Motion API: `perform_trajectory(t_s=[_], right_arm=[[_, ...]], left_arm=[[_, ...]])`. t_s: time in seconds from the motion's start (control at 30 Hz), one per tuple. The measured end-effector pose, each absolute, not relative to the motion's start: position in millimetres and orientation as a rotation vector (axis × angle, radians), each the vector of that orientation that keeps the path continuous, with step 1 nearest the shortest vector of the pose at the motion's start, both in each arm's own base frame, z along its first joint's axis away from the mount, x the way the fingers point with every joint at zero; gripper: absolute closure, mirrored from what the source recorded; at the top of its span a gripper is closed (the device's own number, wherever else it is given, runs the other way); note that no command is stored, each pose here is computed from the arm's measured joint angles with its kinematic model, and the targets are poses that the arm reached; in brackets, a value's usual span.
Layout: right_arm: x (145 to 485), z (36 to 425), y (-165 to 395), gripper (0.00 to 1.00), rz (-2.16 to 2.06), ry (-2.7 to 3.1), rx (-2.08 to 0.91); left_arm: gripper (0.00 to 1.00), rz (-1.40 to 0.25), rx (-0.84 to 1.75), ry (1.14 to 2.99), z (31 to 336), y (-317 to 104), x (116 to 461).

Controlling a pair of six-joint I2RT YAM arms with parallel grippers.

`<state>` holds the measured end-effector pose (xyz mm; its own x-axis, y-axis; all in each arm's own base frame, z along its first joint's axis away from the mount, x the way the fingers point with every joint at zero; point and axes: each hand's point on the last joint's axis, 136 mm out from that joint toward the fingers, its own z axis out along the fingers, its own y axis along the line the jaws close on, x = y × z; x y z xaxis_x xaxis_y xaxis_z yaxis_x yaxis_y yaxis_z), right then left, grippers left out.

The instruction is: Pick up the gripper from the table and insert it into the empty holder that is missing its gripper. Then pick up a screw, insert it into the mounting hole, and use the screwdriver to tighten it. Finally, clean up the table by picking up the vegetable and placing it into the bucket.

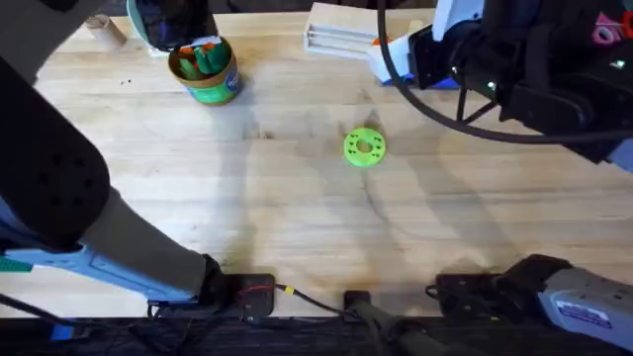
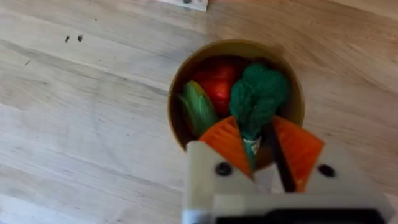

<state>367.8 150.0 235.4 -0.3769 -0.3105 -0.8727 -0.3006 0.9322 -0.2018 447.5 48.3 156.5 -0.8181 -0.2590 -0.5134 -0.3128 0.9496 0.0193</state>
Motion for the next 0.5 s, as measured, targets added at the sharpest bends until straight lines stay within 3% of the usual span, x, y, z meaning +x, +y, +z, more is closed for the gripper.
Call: perform_trajectory(t_s=[0.03,0.17,0.2,0.37,0.5], right_arm=[[368.0,235.9,150.1,0.008,-0.011,1.981,-0.439],[368.4,236.8,150.4,0.009,-0.009,1.977,-0.438],[368.5,237.1,150.4,0.009,-0.009,1.976,-0.437],[368.9,238.1,150.6,0.009,-0.008,1.972,-0.436],[367.6,238.6,150.0,0.009,-0.008,1.976,-0.437]], left_arm=[[0.736,0.143,-0.408,2.576,156.5,48.8,447.4],[0.11,0.153,-0.414,2.584,155.7,50.0,444.9],[0.04,0.154,-0.416,2.585,155.9,50.1,444.2],[0.008,0.165,-0.39,2.564,173.4,50.7,437.1],[0.009,0.155,-0.374,2.482,210.4,50.4,428.8]])
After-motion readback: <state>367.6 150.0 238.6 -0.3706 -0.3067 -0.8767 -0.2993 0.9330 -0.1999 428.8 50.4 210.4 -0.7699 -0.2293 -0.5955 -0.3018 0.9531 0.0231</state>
